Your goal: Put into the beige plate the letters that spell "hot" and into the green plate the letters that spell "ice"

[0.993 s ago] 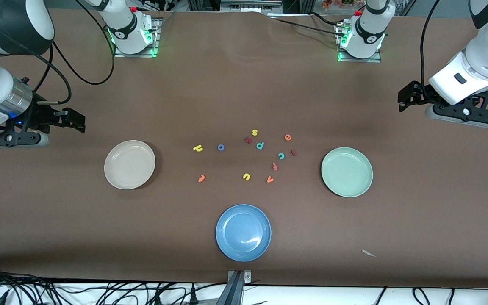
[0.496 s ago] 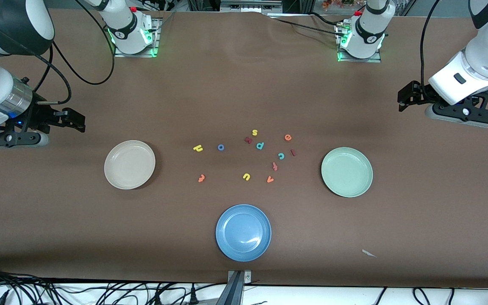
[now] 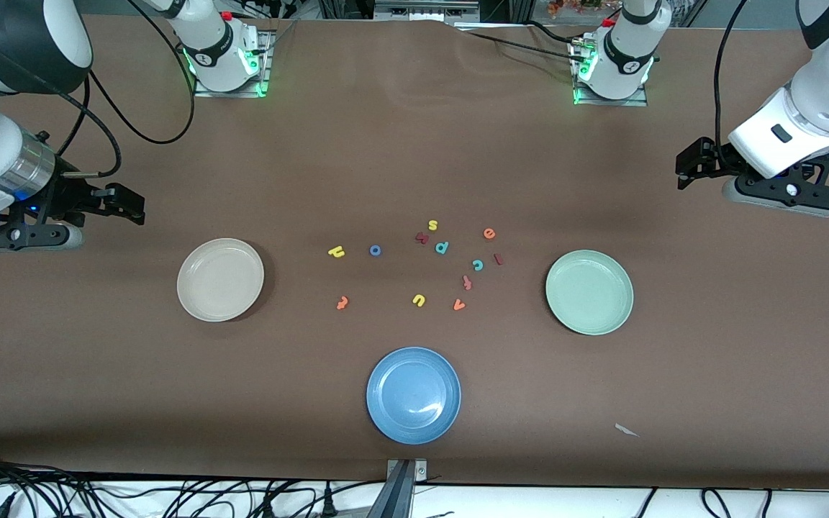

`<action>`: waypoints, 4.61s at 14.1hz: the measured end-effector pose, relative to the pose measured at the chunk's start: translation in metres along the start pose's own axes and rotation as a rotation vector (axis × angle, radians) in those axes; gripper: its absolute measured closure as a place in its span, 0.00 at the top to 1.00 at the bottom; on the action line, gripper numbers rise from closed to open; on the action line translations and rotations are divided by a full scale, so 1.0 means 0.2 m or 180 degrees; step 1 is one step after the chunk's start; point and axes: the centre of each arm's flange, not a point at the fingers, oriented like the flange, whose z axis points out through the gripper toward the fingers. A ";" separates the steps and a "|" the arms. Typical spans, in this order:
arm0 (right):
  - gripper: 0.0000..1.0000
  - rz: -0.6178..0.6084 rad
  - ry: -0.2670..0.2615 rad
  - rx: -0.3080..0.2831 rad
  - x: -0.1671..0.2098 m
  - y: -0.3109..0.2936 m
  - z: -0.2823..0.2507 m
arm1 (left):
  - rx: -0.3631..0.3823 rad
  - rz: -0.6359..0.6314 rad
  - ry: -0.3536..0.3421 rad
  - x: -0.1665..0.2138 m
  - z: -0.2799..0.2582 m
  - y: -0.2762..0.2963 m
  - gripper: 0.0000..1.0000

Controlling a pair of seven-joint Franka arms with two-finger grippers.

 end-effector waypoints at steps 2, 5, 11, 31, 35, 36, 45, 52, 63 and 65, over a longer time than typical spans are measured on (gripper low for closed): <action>1.00 0.0000 0.0007 0.0000 0.00 0.00 0.00 | 0.0000 0.0000 0.0000 0.00 0.00 0.00 1.00; 1.00 0.0001 0.0009 0.0000 0.00 0.00 0.00 | 0.0000 0.0000 -0.0001 0.00 0.00 0.00 1.00; 1.00 0.0003 0.0009 0.0000 0.00 0.00 0.00 | 0.0000 -0.0007 -0.0002 0.00 0.00 -0.01 1.00; 1.00 0.0015 0.0012 0.0001 0.00 0.00 0.00 | -0.0034 0.0043 -0.0290 0.09 0.23 0.02 1.00; 1.00 0.0018 0.0012 0.0000 0.00 0.00 0.00 | -0.0065 0.0288 -0.0458 0.22 0.49 0.29 1.00; 1.00 0.0017 0.0011 0.0000 0.00 0.00 0.00 | -0.0095 0.0275 -0.0457 0.26 0.56 0.35 1.00; 1.00 0.0368 0.0019 -0.0009 0.03 -0.28 0.14 | -0.0154 0.0140 -0.0481 0.41 1.11 0.92 1.00; 1.00 0.1020 0.0117 -0.0004 0.03 -0.95 0.53 | -0.0254 0.0322 -0.0333 0.30 1.61 1.21 1.00; 1.00 0.1693 0.0457 0.0321 -0.18 -1.66 1.33 | -0.0234 0.0275 -0.0294 0.07 1.99 1.40 0.98; 1.00 0.1758 0.0470 0.0340 -0.20 -1.71 1.48 | -0.0223 0.0288 -0.0322 0.04 2.03 1.40 0.97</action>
